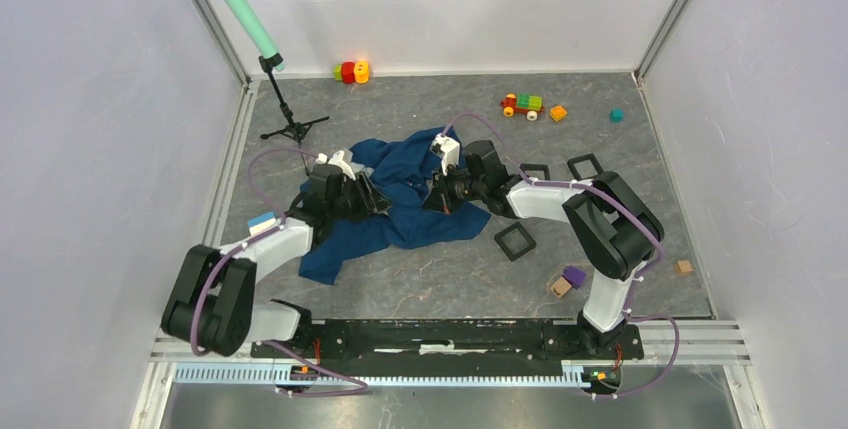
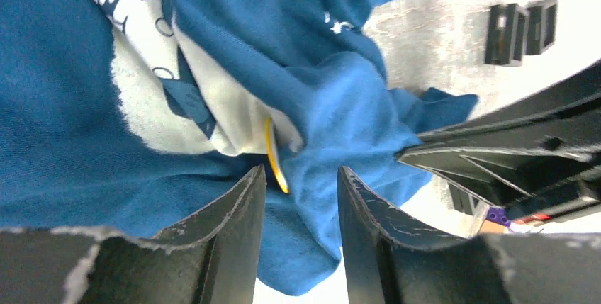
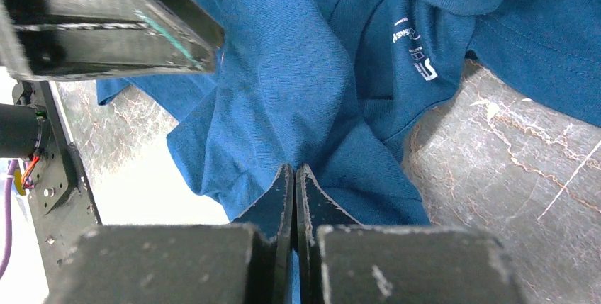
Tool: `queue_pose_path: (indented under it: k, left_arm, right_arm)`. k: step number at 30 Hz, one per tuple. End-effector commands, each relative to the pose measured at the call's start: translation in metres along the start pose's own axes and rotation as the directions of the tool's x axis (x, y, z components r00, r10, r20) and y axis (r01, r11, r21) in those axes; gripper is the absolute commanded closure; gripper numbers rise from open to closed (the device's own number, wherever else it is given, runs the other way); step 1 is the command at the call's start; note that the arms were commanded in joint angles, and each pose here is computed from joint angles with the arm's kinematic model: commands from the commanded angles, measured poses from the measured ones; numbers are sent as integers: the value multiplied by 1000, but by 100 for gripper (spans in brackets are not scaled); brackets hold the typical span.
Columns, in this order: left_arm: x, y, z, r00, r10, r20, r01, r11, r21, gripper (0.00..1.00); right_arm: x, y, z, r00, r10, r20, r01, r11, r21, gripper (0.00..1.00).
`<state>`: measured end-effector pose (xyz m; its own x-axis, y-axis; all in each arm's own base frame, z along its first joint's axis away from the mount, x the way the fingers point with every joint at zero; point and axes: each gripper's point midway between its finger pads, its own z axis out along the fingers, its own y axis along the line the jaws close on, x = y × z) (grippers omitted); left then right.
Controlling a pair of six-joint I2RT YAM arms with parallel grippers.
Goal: Remove the brooch from the garment
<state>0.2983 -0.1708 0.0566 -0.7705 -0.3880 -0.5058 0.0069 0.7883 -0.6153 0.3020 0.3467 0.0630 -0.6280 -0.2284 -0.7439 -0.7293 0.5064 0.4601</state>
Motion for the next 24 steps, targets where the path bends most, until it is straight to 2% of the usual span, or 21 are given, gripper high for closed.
queue_pose_path:
  k: [1,9,11,15,24]
  left_arm:
    - [-14,-9,-16,997,70,40,-70,998,5,52]
    - [-10,-2,-10,998,54,19,-53,999,-11,69]
    - [-10,0,-8,999,50,21,-49,999,-13,69]
    - [-10,-2,-3,999,48,8,-48,999,0,59]
    - [-9,4,6,999,54,0,-54,998,-12,72]
  right_arm:
    - [-14,7,-6,998,-45,44,45,999,-16,100]
    - [-13,7,-5,998,-41,41,42,999,-18,100]
    - [-13,6,-6,998,-41,41,41,999,-17,100]
    - [-13,6,-5,999,-38,39,39,999,-21,100]
    - [-12,4,-5,999,-34,38,35,999,-16,100]
